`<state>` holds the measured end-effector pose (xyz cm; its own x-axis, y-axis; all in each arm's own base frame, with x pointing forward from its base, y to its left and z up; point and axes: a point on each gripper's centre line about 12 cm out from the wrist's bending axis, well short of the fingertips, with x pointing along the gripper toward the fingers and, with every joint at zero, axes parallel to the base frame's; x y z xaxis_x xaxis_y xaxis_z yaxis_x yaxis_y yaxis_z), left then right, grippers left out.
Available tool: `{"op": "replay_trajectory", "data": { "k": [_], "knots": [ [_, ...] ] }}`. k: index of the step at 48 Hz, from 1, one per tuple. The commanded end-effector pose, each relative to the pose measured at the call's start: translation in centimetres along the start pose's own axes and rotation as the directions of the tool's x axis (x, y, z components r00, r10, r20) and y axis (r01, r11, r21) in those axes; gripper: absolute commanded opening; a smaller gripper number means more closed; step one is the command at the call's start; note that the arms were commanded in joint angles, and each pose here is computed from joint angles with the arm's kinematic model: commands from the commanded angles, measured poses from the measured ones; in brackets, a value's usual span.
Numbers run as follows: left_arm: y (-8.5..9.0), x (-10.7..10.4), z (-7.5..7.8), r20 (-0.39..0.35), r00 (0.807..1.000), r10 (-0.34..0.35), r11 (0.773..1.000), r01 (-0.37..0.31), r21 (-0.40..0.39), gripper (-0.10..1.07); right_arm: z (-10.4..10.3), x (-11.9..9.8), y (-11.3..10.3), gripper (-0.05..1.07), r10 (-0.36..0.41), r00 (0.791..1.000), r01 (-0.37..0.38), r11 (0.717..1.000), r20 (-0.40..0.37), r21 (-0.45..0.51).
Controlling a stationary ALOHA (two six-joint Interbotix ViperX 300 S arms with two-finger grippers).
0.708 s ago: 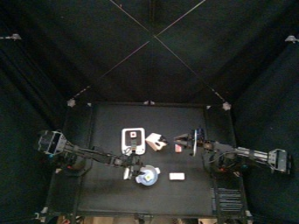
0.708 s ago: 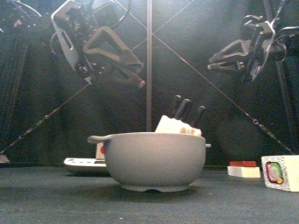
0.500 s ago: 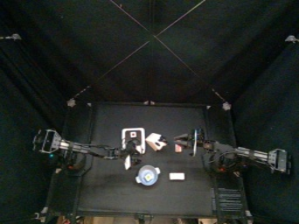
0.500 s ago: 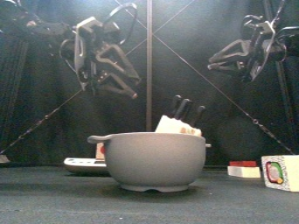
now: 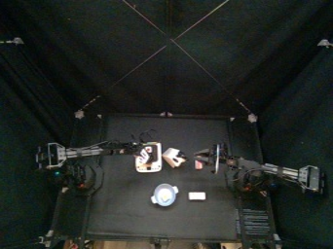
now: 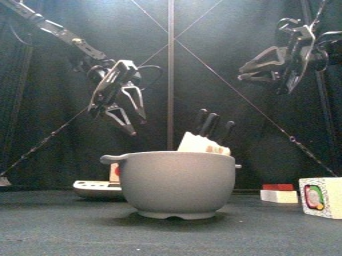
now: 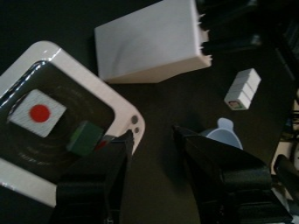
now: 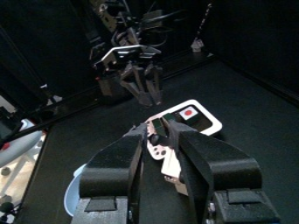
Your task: Grab sushi piece off stove
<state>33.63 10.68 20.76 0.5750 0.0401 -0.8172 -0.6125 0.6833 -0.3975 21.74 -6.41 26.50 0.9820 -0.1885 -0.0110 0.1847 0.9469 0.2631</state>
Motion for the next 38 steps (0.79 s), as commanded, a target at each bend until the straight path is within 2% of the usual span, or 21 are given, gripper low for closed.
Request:
{"op": "replay_trajectory", "data": {
  "k": [1,7,12,18,28,38],
  "knots": [
    [0.2,-0.2,1.2,-0.031,0.997,0.065,0.998,-0.065,0.024,0.80,0.5,0.1,0.0,0.68,0.001,1.000,-0.001,1.000,0.015,0.002],
    [1.2,0.1,1.9,-0.049,0.978,0.204,0.979,-0.203,0.021,0.80,0.4,0.1,0.0,0.68,0.003,1.000,-0.003,1.000,0.013,0.001],
    [2.0,0.4,2.5,-0.022,0.959,0.283,0.958,-0.284,-0.041,0.80,0.4,0.1,0.0,0.68,0.001,1.000,-0.001,1.000,0.014,0.004],
    [3.0,0.9,2.9,0.005,0.936,0.352,0.929,-0.348,-0.129,0.80,0.4,0.1,0.0,0.68,0.001,1.000,-0.001,1.000,0.014,0.004],
    [3.7,2.6,2.8,-0.020,0.921,0.389,0.898,-0.384,-0.213,0.88,0.4,0.1,0.0,0.68,0.001,1.000,-0.001,1.000,0.014,0.003],
    [3.4,4.5,3.0,-0.049,0.928,0.368,0.896,-0.368,-0.248,0.97,0.4,0.1,0.0,0.68,0.001,1.000,-0.001,1.000,0.014,0.004]
  ]
}}
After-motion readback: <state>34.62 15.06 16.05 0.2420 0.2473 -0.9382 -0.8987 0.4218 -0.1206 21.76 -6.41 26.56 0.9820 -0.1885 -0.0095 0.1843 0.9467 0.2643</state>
